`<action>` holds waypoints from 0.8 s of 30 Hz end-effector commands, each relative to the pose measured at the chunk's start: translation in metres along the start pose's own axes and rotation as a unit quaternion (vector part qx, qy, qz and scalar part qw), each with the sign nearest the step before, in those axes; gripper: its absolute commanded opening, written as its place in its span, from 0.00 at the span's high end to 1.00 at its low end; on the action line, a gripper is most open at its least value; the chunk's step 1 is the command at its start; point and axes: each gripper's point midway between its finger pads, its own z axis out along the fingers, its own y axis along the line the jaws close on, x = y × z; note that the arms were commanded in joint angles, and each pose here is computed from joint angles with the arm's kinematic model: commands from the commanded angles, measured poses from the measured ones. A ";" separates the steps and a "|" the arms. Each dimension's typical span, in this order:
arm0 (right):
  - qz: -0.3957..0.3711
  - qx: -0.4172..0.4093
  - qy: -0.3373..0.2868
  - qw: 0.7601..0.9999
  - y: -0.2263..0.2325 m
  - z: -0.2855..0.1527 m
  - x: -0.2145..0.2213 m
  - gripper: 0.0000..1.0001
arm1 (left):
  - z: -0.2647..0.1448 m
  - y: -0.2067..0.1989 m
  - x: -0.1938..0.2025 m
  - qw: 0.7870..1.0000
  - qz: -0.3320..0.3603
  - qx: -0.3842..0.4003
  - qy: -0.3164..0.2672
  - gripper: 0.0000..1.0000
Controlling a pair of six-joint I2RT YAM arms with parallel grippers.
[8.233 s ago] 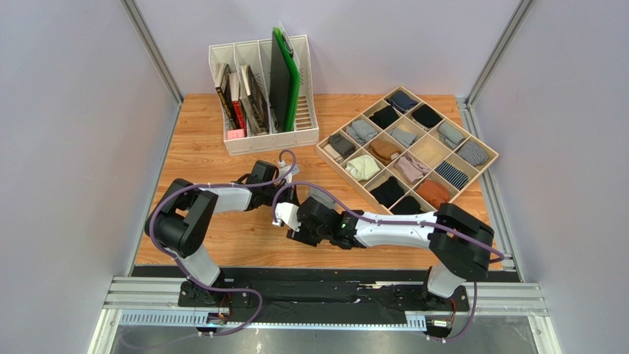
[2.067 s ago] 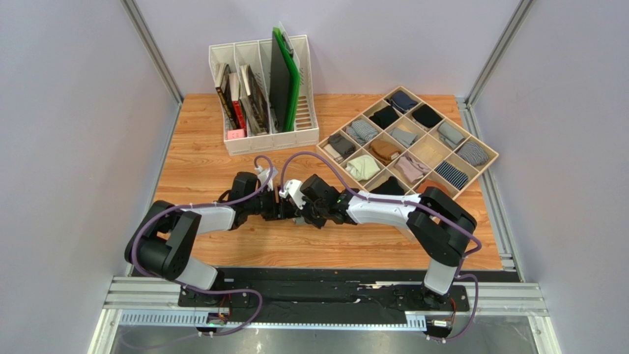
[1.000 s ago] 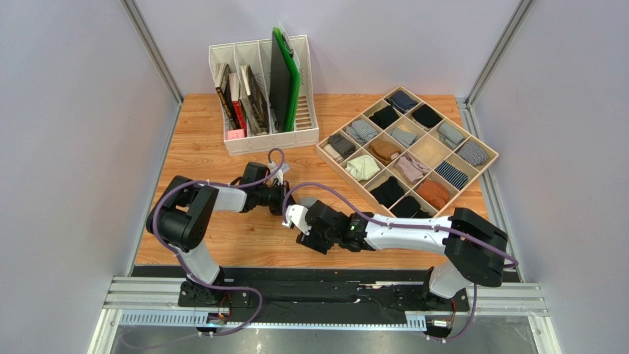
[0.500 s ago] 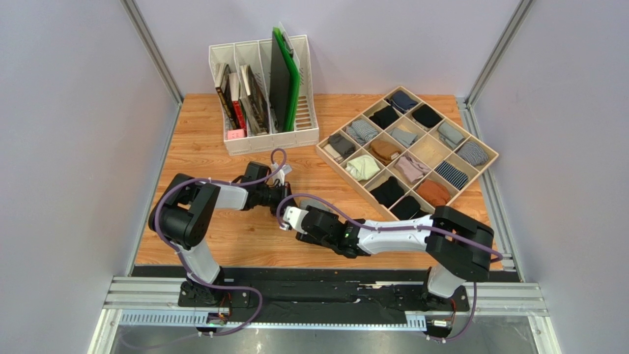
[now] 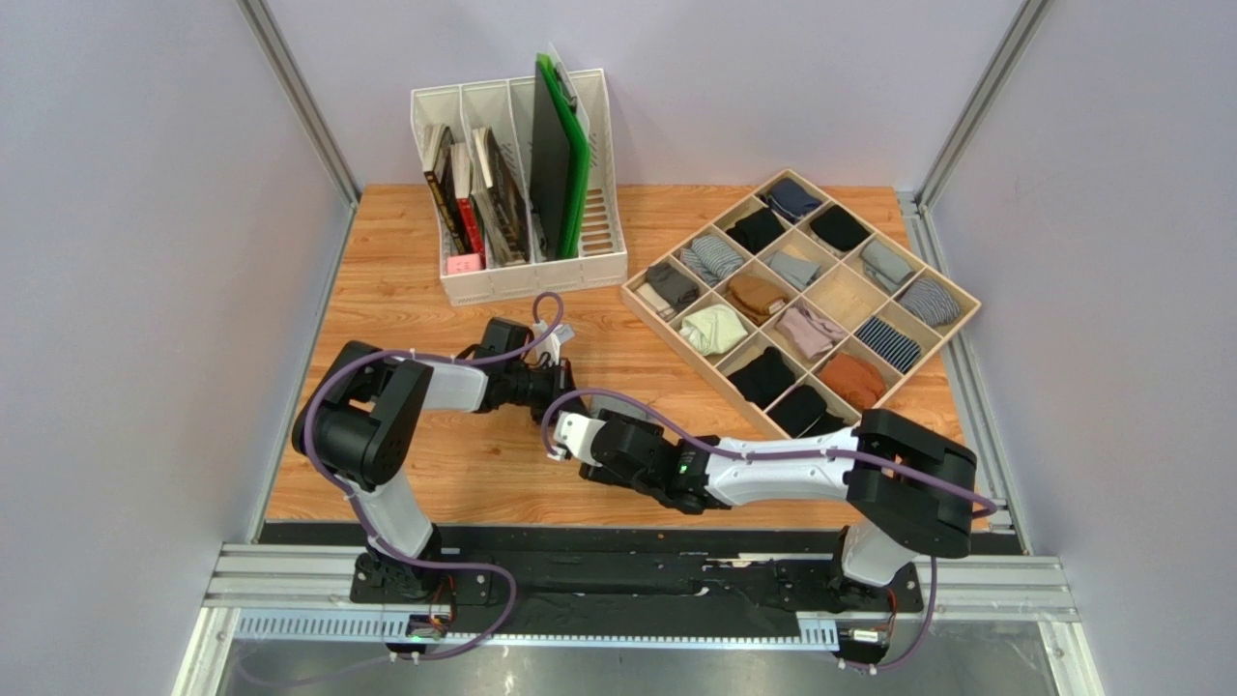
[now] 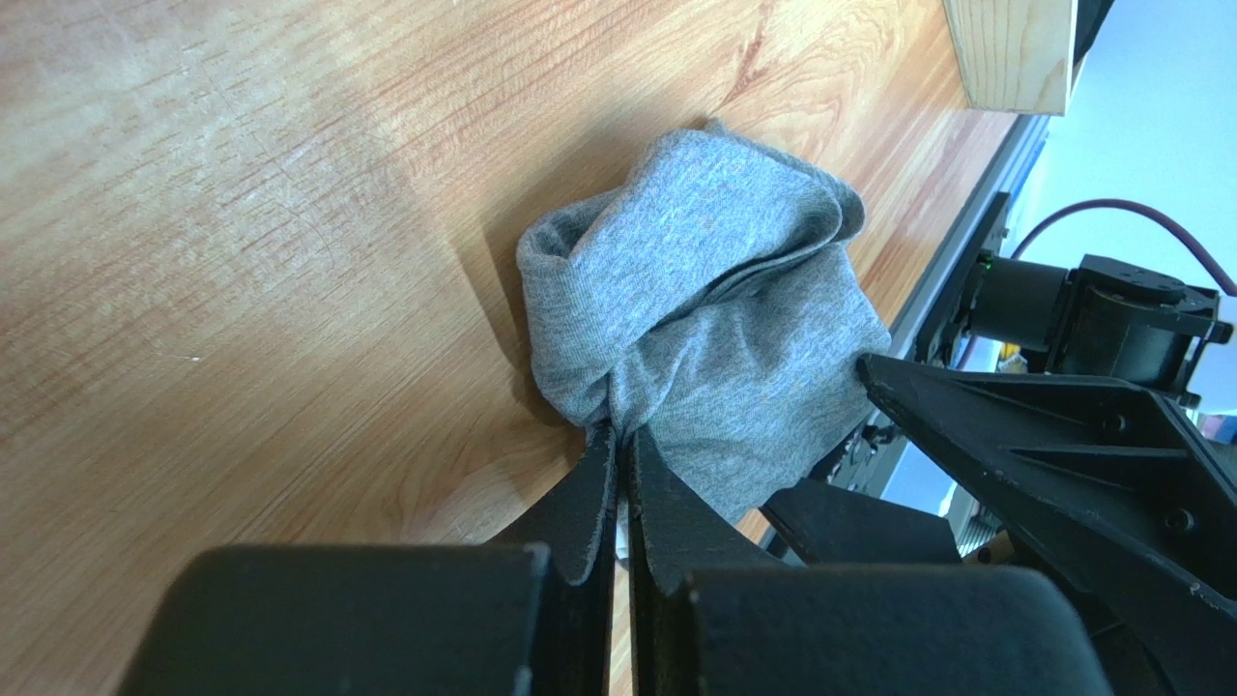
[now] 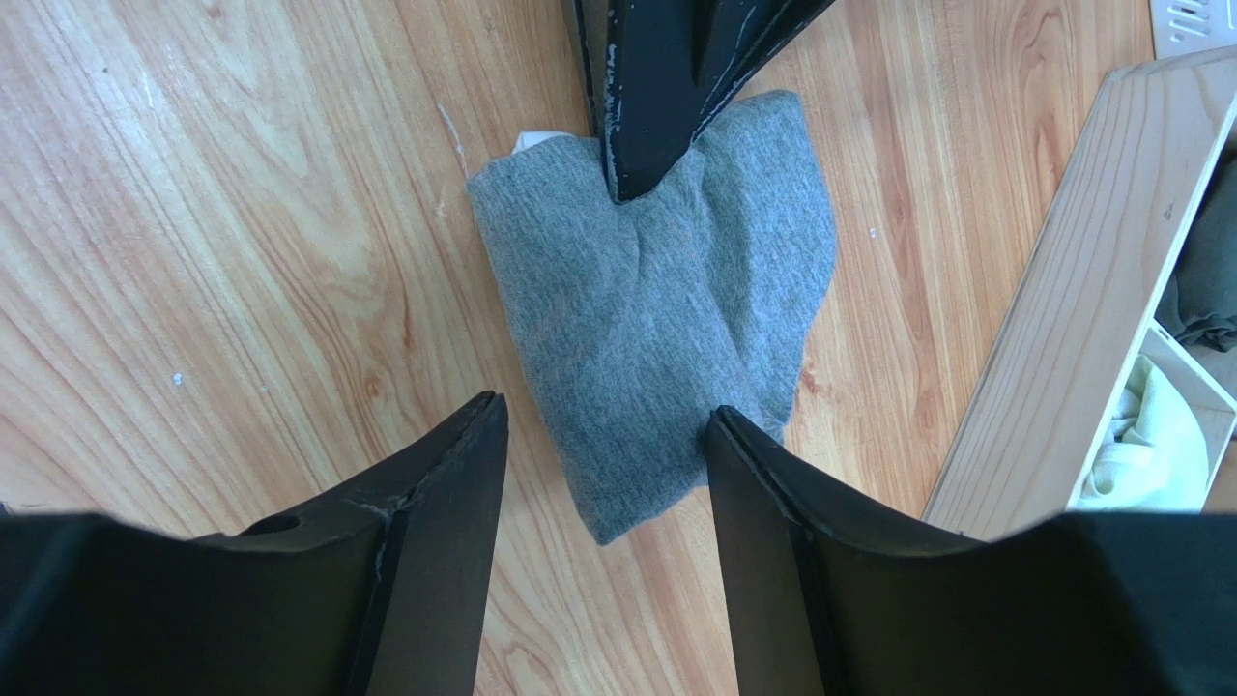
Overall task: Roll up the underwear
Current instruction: Roll the underwear to the center of the board.
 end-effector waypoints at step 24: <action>0.029 -0.053 0.003 0.998 0.008 0.018 0.000 1.00 | -0.005 -0.013 -0.008 0.999 0.046 0.020 -0.012 0.89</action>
